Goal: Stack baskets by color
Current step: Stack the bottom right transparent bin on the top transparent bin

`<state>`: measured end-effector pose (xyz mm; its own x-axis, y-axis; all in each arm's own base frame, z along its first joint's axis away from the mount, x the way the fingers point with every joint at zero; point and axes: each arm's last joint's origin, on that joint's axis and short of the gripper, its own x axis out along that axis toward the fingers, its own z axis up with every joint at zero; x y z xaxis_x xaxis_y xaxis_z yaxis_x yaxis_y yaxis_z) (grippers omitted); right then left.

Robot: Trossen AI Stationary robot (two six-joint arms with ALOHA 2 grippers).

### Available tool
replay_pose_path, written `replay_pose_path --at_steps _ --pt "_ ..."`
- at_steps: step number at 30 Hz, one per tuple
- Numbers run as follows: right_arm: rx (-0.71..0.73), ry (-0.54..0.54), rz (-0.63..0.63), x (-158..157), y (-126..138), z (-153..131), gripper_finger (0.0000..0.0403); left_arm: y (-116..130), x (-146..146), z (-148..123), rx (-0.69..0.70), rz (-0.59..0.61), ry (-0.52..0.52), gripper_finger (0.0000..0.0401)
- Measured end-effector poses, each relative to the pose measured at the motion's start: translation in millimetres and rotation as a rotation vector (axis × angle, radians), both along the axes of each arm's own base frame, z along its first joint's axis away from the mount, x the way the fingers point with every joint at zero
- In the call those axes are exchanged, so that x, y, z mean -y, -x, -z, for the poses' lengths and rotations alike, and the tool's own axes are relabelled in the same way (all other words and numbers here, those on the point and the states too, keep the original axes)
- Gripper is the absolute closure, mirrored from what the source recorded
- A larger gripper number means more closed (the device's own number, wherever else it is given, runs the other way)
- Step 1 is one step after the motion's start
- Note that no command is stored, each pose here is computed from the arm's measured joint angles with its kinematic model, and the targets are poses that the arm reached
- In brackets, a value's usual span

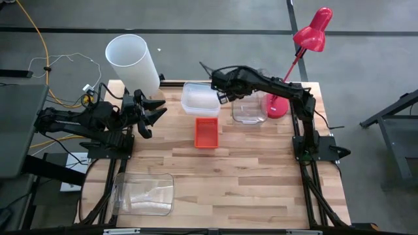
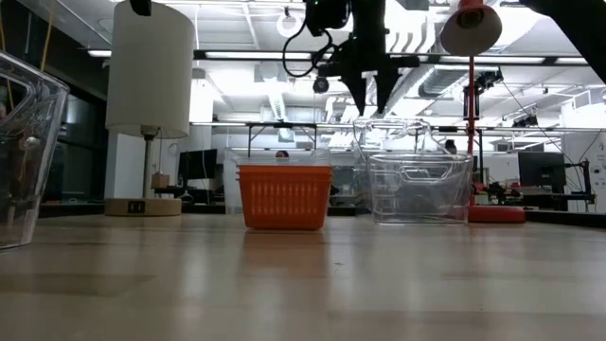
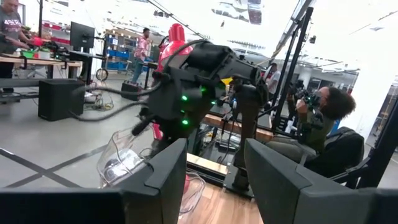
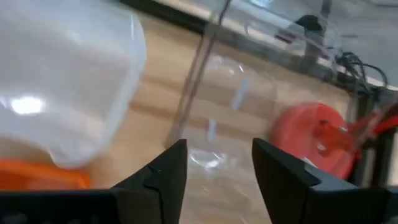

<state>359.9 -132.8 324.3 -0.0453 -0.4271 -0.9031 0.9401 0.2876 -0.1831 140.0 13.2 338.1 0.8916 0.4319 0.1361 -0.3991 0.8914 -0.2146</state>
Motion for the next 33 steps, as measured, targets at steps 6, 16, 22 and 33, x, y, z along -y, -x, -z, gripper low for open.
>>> replay_pose_path --at_steps 6,16,22,33 --pt "-0.099 -0.057 -0.097 -19 3 11 0.0217 0 0 0 -0.001 0.000 0.000 0.0252" --pt "-0.115 -0.061 0.027 -50 78 33 0.0220 0 0 0 0.000 -0.015 0.002 0.0252" --pt "0.103 0.021 0.255 -59 136 44 0.0220 0 -1 0 0.002 -0.020 0.003 0.0252" --pt "0.280 0.061 0.343 -33 151 90 0.0220 1 -1 -1 0.027 -0.038 0.043 0.0252"
